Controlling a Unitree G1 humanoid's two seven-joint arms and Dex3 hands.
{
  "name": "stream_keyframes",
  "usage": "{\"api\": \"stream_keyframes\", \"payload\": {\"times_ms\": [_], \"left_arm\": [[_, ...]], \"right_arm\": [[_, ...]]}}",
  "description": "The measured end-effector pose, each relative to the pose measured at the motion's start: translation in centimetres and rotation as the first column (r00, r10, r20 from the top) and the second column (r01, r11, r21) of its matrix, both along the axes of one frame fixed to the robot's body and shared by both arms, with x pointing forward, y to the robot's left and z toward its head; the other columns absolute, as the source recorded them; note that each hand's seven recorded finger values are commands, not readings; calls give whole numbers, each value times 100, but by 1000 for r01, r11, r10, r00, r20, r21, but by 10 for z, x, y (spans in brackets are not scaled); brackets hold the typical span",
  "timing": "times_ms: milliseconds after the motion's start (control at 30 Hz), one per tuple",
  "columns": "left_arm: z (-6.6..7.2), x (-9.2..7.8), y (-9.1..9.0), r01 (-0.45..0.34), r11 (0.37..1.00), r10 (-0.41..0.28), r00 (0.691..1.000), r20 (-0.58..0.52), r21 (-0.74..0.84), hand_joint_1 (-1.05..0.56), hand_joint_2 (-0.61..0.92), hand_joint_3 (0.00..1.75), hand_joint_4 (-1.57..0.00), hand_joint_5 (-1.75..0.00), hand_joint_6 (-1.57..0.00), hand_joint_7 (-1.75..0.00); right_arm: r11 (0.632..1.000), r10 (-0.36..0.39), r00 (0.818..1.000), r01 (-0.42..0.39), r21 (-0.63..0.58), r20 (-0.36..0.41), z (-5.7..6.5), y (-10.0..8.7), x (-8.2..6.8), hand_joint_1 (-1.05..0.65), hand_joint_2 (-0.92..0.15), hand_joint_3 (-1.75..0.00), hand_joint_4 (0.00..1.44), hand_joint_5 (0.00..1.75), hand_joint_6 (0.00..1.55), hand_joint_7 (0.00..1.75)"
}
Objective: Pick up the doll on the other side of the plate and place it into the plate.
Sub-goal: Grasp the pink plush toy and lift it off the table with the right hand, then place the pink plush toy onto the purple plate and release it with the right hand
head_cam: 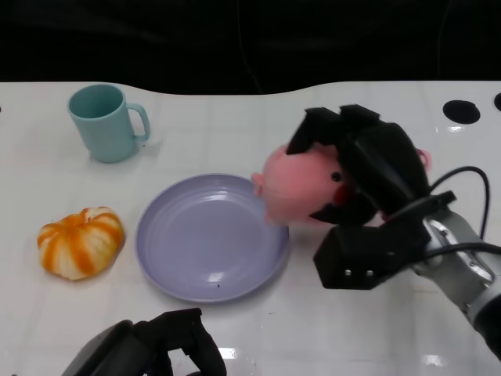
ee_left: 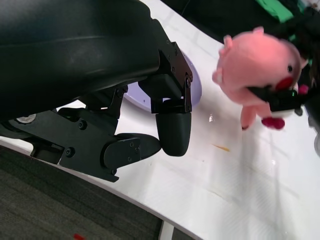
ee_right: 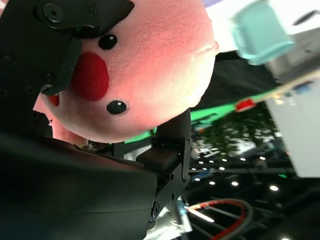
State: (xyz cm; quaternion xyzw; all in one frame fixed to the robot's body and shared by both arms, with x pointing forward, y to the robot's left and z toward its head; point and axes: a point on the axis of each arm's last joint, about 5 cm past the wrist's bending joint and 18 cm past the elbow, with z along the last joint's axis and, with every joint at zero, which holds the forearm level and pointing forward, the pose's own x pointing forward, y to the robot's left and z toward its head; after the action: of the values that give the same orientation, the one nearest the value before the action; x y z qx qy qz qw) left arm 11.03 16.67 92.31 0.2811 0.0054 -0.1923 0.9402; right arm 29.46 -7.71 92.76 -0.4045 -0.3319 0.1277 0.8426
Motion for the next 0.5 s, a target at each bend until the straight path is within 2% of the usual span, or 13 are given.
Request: {"api": "stream_keyframes", "payload": {"times_ms": [167,367,500], "left_arm": [[1,-1,-4,4,1000,-4,1000,1,-2,-27,85,60,-68,-175,-65,-124],[3,-2,-8,6,1000,-6,1000,6,4,-27,84,61,-65,-174,-65,-123],[4,-3,-10,0,1000,0,1000,0,16,-28,83,61,-64,-174,-65,-124]], "right_arm": [[994,106,994,-106,10,35,16,28,1,-24,-21,-149,102,175,76,175],[982,188,982,-188,7,-4,17,57,-7,-24,-21,-147,102,175,77,175],[976,219,976,-219,-3,-21,19,75,-9,-26,-26,-144,101,175,76,175]]}}
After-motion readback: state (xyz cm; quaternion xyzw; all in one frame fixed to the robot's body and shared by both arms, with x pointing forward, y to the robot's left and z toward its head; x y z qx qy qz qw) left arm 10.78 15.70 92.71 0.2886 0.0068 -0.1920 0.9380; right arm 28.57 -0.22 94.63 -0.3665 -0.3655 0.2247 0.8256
